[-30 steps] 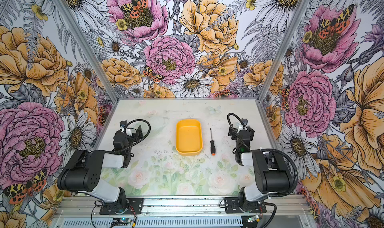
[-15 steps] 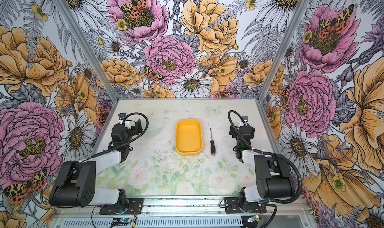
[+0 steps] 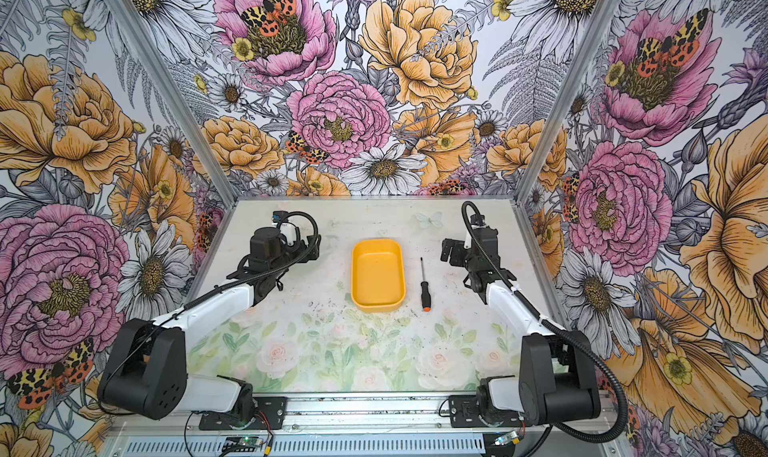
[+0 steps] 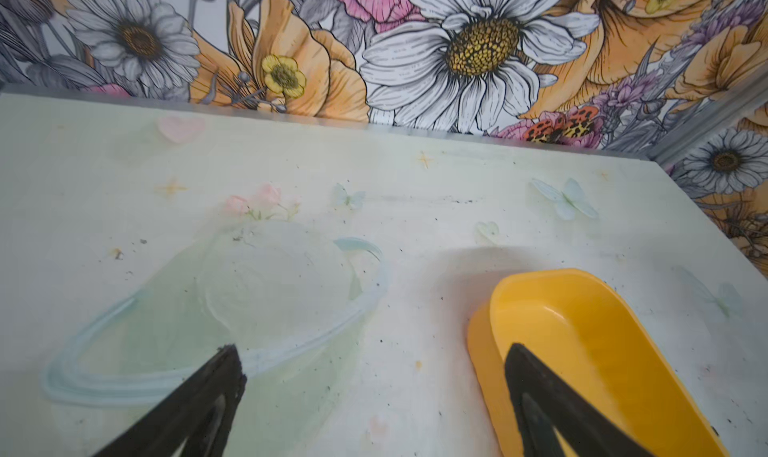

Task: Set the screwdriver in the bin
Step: 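Reach the right gripper down to the screwdriver handle while the left arm moves forward, then close the right gripper on the black screwdriver handle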

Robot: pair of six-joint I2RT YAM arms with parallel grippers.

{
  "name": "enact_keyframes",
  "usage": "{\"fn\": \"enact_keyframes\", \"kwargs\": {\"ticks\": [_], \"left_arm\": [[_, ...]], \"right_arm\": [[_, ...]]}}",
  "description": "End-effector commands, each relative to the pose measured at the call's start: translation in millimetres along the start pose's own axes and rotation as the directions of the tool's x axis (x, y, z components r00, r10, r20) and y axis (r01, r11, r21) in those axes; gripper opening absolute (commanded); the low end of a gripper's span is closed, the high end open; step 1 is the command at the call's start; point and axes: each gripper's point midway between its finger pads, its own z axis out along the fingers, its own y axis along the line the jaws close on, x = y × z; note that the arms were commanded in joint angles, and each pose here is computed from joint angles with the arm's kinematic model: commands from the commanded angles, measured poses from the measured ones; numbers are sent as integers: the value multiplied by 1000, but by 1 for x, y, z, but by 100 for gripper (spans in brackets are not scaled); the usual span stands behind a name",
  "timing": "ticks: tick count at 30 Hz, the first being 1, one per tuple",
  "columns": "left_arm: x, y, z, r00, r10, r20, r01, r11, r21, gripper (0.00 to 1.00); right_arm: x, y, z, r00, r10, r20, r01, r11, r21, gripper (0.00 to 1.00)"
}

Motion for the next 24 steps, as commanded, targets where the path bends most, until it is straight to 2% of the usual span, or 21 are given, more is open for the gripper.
{"fn": "enact_keyframes", "kwargs": {"ticks": [1,7,12,21,24], "left_arm": [[20,-16,8,993,-54,-101,58,998,36,99],[37,-22,10,984,-76,-160,83,996,38,99],[46,-20,6,977,-49,-206,50,999,-1,99],[47,-23,-10,978,-35,-207,35,999,-3,99],[44,-23,-15,979,-34,-203,33,999,-6,99]], "right_arm": [[61,17,3,970,67,-233,-75,997,-25,99],[89,30,4,944,82,-319,-95,995,-26,92],[111,41,11,916,56,-398,-69,997,-19,83],[143,52,19,873,1,-487,5,1000,12,74],[148,53,19,863,-4,-505,15,1000,18,69]]}}
